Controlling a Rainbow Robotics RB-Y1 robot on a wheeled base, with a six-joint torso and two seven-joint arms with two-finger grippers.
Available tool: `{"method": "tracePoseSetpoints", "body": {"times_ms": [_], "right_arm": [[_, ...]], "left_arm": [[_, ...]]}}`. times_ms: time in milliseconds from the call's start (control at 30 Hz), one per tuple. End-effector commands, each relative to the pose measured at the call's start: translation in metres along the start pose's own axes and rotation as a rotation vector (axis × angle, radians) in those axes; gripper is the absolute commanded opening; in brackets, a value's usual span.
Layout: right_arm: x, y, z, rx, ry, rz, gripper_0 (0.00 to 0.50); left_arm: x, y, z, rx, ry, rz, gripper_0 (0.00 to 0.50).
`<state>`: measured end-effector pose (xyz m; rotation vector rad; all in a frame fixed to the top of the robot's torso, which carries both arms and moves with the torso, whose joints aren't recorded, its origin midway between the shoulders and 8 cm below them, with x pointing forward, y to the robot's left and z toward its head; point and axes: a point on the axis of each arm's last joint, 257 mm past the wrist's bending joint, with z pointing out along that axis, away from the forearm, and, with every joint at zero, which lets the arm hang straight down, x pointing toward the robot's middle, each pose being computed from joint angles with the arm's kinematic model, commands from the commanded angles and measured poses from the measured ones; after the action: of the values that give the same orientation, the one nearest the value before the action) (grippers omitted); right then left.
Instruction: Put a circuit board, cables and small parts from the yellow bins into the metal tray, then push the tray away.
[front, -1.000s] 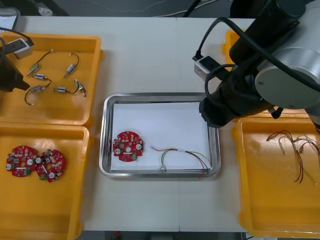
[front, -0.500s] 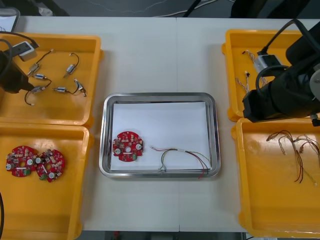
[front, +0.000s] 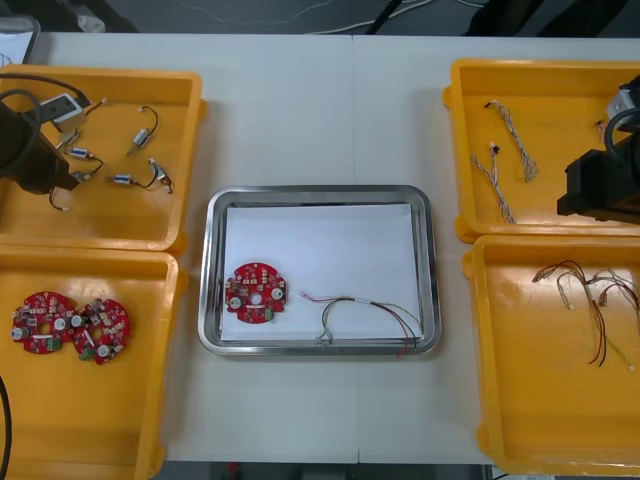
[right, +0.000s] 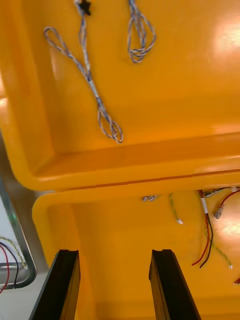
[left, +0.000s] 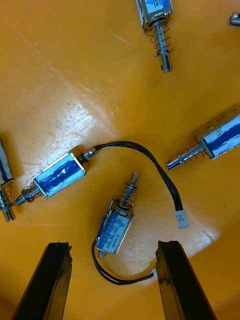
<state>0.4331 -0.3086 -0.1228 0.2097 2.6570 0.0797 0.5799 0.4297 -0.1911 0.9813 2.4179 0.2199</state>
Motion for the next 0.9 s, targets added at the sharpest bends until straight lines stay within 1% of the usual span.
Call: {"method": "tracePoseSetpoints", "body": {"times_ms": [33, 167, 267, 333, 500, 667, 900], "right_arm": [[-0.022, -0.035, -0.012, 0.058, -0.031, 0.018, 0.408], [-0.032, -0.043, -0.012, 0.058, -0.022, 0.021, 0.410], [-0.042, -0.054, -0.013, 0.078, -0.028, 0.002, 0.407], [-0.047, -0.059, -0.013, 0.089, -0.028, -0.004, 0.408], [-0.058, -0.072, -0.012, 0.109, -0.019, -0.017, 0.408], [-0.070, -0.079, -0.013, 0.105, -0.002, 0.007, 0.409], [-0.076, -0.077, -0.011, 0.096, 0.018, 0.007, 0.409]], "left_arm": [[-0.031, 0.010, -0.005, -0.043, -0.032, 0.139, 0.500], [-0.032, 0.005, -0.002, -0.035, -0.030, 0.141, 0.500], [-0.033, 0.003, 0.000, -0.035, -0.029, 0.144, 0.500], [-0.033, 0.005, 0.000, -0.040, -0.027, 0.145, 0.500], [-0.034, 0.002, 0.004, -0.042, -0.020, 0.157, 0.500], [-0.038, 0.002, 0.008, -0.056, -0.025, 0.161, 0.500], [-0.037, 0.003, 0.012, -0.067, -0.016, 0.167, 0.500]]}}
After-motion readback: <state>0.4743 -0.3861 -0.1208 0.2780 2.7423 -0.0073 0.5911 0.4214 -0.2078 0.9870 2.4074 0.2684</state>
